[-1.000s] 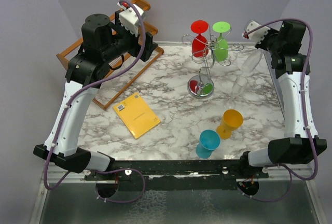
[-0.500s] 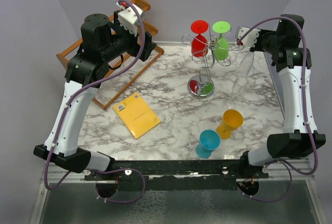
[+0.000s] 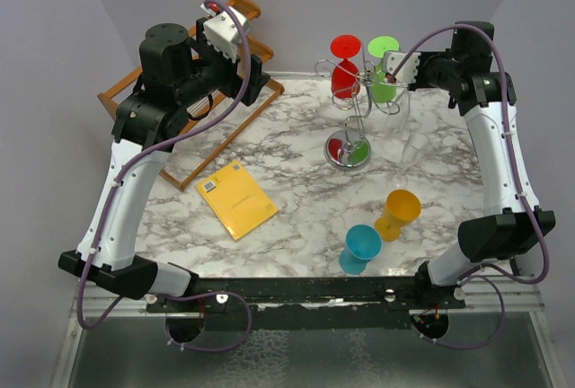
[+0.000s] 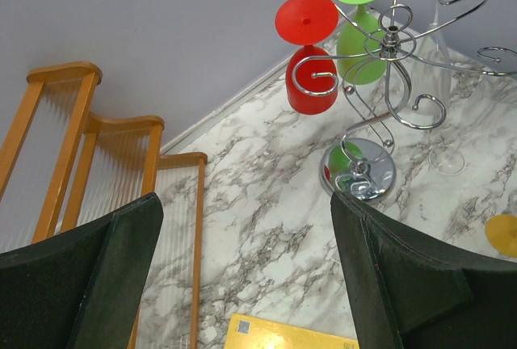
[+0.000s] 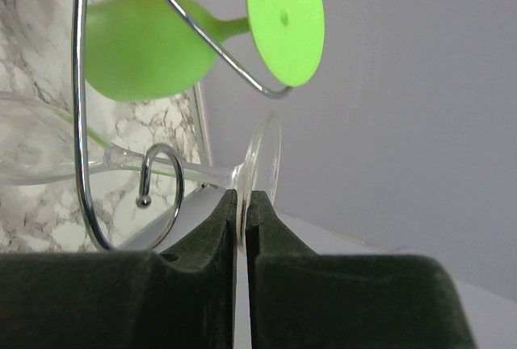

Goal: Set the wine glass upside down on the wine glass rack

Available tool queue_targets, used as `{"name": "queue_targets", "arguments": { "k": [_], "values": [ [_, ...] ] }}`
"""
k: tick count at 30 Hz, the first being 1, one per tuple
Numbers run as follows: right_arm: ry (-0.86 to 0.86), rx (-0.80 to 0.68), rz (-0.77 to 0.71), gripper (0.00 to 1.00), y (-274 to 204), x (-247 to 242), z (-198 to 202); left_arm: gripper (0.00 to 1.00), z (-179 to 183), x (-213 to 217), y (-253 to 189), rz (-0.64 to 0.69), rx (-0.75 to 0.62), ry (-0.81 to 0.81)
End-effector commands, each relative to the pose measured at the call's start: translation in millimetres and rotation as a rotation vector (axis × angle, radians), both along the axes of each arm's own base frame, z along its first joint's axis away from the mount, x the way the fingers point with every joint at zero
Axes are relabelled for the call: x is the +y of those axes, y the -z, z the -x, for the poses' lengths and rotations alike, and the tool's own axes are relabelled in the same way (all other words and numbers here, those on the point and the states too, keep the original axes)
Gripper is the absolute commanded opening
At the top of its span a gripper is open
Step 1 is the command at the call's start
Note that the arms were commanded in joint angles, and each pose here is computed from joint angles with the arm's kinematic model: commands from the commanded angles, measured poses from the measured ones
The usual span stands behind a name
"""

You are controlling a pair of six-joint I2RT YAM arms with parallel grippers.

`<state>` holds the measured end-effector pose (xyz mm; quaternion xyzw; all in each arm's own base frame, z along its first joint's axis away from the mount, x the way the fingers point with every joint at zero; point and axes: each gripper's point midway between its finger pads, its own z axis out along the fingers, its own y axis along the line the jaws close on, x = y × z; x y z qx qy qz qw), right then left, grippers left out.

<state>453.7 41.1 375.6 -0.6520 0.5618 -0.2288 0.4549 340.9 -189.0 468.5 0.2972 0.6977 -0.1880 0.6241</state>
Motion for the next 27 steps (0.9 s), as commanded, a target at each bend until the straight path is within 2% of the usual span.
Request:
{"name": "queue_targets", "arguments": {
  "k": [1,10,27],
  "values": [
    [-0.085,-0.021,-0.022,0.01,-15.6,25.0,1.6,0.88,-1.5,-0.9,-6.5,0.004,-0.022,0.015],
    [-0.166,0.024,-0.052,0.01,-18.6,43.0,19.0,0.88,-3.5,-1.9,-5.2,0.0,-0.02,0.018],
    [-0.098,0.029,-0.031,0.01,-27.7,27.2,45.9,0.88,-2.2,-2.8,-4.2,0.005,-0.016,0.027]
  ]
}}
